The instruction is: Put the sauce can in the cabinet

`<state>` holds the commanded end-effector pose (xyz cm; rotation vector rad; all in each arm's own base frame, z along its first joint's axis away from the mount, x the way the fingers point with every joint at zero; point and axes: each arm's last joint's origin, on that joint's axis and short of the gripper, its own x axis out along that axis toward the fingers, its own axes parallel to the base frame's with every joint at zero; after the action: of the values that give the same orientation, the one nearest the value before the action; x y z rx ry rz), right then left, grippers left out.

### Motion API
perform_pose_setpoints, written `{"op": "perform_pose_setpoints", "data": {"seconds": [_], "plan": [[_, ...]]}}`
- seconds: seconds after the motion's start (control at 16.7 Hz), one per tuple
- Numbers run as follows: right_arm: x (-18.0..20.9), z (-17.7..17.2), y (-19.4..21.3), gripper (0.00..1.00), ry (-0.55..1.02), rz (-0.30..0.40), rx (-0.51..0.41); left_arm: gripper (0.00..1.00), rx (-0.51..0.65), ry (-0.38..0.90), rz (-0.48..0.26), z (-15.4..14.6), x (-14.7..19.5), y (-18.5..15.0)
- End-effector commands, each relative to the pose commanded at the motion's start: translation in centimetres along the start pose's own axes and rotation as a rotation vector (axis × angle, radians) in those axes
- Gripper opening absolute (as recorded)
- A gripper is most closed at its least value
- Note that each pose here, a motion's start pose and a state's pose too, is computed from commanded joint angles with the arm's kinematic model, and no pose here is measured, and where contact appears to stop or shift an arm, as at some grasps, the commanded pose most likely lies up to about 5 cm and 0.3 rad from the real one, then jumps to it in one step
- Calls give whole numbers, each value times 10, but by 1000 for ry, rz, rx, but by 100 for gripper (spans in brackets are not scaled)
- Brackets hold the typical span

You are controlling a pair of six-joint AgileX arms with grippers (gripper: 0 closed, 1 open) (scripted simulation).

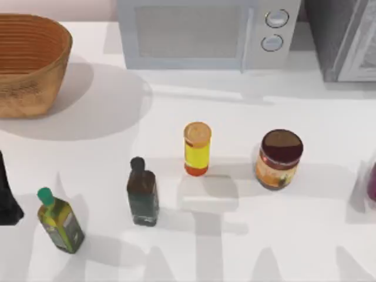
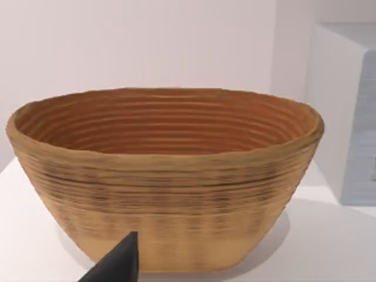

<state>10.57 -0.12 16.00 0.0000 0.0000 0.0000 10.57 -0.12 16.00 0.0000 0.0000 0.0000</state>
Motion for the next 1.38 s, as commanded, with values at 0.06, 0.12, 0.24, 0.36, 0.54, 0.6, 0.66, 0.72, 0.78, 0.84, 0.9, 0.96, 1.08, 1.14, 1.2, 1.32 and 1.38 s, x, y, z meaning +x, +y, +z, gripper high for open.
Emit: {"op": "perform_pose_setpoints", "data": {"seconds": [0.06, 0.12, 0.24, 0.36, 0.54, 0.6, 0.66, 0.72, 0.78, 0.84, 0.9, 0.96, 1.08, 1.14, 1.2, 1.32, 1.38], "plan": [[0, 0, 0, 100, 0, 0, 0, 100, 0, 0, 0, 0, 0, 0], [0, 0, 0, 100, 0, 0, 0, 100, 0, 0, 0, 0, 0, 0], [1, 2, 1, 100, 21, 20, -23, 100, 0, 0, 0, 0, 0, 0], [3, 7, 2, 100, 68, 67, -74, 100, 0, 0, 0, 0, 0, 0], [12, 17, 6, 100, 178, 190, -189, 100, 0, 0, 0, 0, 0, 0], [16, 22, 7, 100, 219, 244, -233, 100, 0, 0, 0, 0, 0, 0], [22, 26, 9, 100, 261, 305, -276, 100, 0, 0, 0, 0, 0, 0], [29, 30, 10, 100, 303, 371, -319, 100, 0, 0, 0, 0, 0, 0], [37, 33, 12, 100, 342, 443, -359, 100, 0, 0, 0, 0, 0, 0], [46, 36, 13, 100, 379, 520, -396, 100, 0, 0, 0, 0, 0, 0], [56, 38, 15, 100, 412, 602, -429, 100, 0, 0, 0, 0, 0, 0], [68, 39, 16, 100, 439, 686, -456, 100, 0, 0, 0, 0, 0, 0], [94, 38, 18, 100, 475, 860, -492, 100, 0, 0, 0, 0, 0, 0], [108, 35, 19, 100, 482, 946, -499, 100, 0, 0, 0, 0, 0, 0], [122, 31, 20, 100, 481, 1031, -500, 100, 0, 0, 0, 0, 0, 0], [150, 17, 21, 100, 461, 1187, -482, 100, 0, 0, 0, 0, 0, 0], [164, 8, 21, 100, 442, 1256, -463, 100, 0, 0, 0, 0, 0, 0]]}}
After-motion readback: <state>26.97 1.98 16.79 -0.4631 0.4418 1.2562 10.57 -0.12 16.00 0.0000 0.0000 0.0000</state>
